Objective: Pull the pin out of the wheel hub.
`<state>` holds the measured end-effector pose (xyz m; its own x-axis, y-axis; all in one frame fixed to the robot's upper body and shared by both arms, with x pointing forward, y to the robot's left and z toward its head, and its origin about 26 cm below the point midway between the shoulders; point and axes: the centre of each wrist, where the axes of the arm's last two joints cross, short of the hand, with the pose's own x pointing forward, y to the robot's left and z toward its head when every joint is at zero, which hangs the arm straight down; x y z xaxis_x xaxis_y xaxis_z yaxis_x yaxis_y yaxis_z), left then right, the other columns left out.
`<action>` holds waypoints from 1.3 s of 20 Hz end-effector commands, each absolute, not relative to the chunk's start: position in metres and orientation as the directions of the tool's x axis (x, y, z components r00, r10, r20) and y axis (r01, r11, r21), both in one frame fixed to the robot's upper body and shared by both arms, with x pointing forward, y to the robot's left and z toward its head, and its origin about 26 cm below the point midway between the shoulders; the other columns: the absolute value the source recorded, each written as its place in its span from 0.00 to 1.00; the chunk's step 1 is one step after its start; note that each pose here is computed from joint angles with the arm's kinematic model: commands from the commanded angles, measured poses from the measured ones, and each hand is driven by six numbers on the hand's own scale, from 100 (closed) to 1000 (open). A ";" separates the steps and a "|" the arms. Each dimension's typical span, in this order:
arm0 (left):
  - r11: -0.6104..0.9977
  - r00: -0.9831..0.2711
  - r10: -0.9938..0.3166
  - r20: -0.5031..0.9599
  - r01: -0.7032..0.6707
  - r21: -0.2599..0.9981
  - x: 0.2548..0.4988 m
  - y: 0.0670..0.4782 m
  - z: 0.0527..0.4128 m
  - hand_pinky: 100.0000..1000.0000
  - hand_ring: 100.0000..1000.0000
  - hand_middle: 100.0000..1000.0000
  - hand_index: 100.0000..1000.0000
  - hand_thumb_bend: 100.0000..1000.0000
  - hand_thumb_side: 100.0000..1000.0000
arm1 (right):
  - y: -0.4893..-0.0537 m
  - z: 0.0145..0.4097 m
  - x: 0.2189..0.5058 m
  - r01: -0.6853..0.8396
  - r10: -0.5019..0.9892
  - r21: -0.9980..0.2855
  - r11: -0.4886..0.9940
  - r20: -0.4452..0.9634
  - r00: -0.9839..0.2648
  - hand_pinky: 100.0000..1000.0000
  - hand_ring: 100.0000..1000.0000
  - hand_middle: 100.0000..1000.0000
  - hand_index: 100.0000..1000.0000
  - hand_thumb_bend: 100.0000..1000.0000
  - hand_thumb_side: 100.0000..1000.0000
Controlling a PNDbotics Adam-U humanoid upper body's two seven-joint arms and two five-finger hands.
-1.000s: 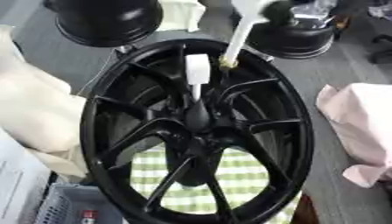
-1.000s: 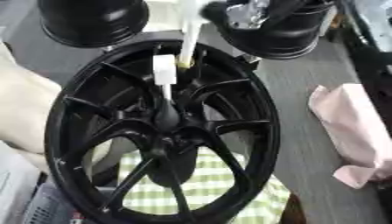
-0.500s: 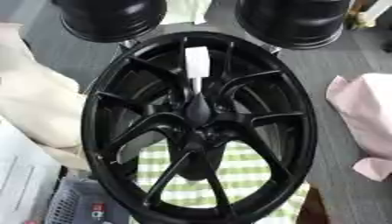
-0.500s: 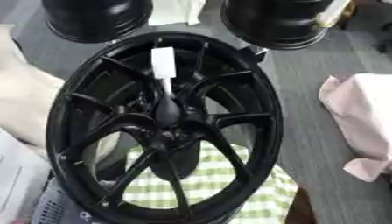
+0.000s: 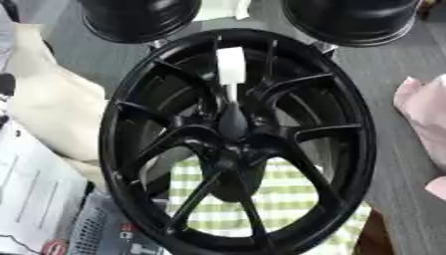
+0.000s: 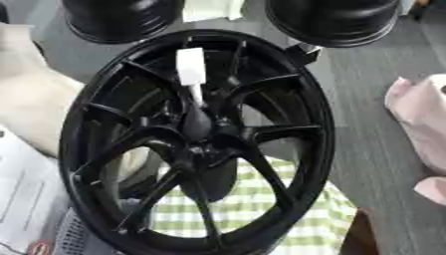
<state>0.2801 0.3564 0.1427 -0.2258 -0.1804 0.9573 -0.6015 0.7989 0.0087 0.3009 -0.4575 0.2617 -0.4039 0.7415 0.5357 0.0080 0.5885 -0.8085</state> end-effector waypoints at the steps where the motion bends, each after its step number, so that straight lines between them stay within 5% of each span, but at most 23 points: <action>1: 0.795 -0.257 -0.193 0.947 -0.607 -0.003 0.279 0.359 0.153 0.62 0.59 0.37 0.58 0.69 0.38 | -0.463 0.267 0.294 0.055 0.738 -0.799 0.599 0.525 -0.424 0.84 0.72 0.76 0.87 0.00 0.49; 19: 0.829 -0.302 -0.192 0.934 -0.559 -0.010 0.285 0.348 0.164 0.62 0.58 0.37 0.58 0.69 0.38 | -0.393 0.261 0.297 -0.031 0.437 -0.570 0.821 0.661 -0.610 0.81 0.57 0.55 0.73 0.00 0.46; 26: 0.848 -0.334 -0.192 0.923 -0.530 -0.016 0.290 0.339 0.172 0.62 0.58 0.37 0.58 0.69 0.38 | -0.373 0.244 0.310 -0.137 0.320 -0.477 0.868 0.748 -0.582 0.81 0.56 0.54 0.72 0.00 0.54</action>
<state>0.2910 0.3396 0.1626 -0.3041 -0.1719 0.9370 -0.5399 0.8414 -0.0208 0.3102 -0.3745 0.2380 -0.5749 0.3258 0.7506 -0.1291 0.8697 -0.4764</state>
